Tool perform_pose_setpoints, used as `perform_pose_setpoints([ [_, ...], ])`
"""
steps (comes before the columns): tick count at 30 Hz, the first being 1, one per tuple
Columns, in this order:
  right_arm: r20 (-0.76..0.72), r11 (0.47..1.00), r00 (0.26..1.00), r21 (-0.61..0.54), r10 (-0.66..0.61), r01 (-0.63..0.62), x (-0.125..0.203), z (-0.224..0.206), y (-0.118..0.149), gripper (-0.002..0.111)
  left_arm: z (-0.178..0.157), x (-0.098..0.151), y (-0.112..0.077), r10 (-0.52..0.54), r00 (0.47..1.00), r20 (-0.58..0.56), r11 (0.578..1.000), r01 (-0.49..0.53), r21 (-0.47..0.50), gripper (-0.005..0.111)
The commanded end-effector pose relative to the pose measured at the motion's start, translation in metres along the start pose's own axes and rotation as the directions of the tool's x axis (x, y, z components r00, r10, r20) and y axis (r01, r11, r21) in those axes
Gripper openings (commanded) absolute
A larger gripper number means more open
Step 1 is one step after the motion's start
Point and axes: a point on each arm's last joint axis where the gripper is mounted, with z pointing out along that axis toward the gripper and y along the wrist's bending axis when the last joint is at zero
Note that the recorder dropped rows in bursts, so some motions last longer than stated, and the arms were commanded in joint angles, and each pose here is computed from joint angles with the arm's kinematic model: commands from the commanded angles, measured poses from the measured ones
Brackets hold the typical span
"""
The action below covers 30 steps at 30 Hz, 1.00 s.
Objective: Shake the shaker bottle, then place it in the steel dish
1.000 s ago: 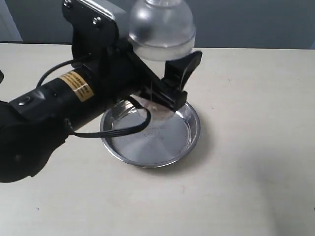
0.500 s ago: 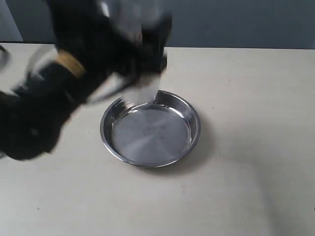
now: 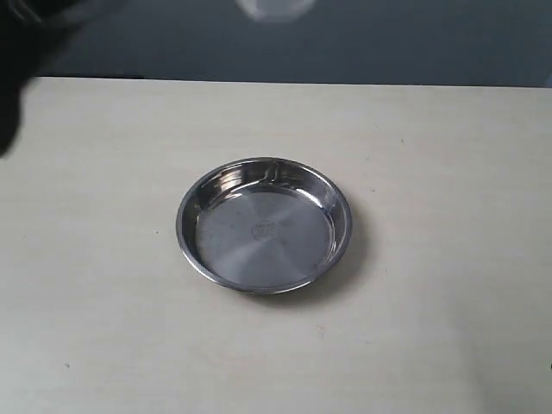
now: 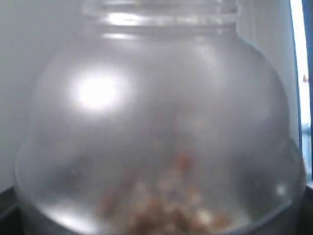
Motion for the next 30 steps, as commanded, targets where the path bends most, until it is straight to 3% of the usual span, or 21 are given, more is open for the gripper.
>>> perform_pose_setpoints([
  [1, 0.014, 1.000, 1.000, 0.001, -0.005, 0.005, -0.001, 0.000, 0.000, -0.001, -0.011, 0.100, -0.003, -0.086, 0.928, -0.363, 0.996, 0.081, -0.029, 0.000],
  [4, 0.014, 1.000, 1.000, 0.001, -0.005, 0.005, -0.001, 0.000, 0.000, -0.001, -0.014, 0.097, -0.012, -0.060, 0.956, -0.288, 0.996, 0.076, 0.044, 0.000],
  [5, 0.012, 1.000, 1.000, 0.001, -0.005, 0.005, -0.001, 0.000, 0.000, -0.001, -0.013, 0.087, -0.013, -0.059, 0.976, -0.208, 0.996, 0.072, 0.058, 0.000],
  [7, 0.012, 1.000, 1.000, 0.001, -0.005, 0.005, -0.001, 0.000, 0.000, -0.001, -0.013, 0.078, -0.012, -0.066, 0.987, -0.149, 0.996, 0.074, 0.054, 0.000],
  [14, 0.012, 1.000, 1.000, 0.001, -0.005, 0.005, -0.001, 0.000, 0.000, -0.001, -0.014, 0.077, -0.012, -0.062, 0.987, -0.145, 0.996, 0.070, 0.055, 0.000],
  [21, 0.012, 1.000, 1.000, 0.001, -0.005, 0.005, -0.001, 0.000, 0.000, -0.001, -0.015, 0.084, -0.013, -0.016, 0.976, -0.215, 0.997, 0.032, 0.070, 0.000],
  [30, 0.012, 1.000, 1.000, 0.001, -0.005, 0.005, -0.001, 0.000, 0.000, -0.001, -0.033, 0.095, -0.004, -0.059, 0.985, -0.165, 0.998, 0.059, -0.007, 0.000],
])
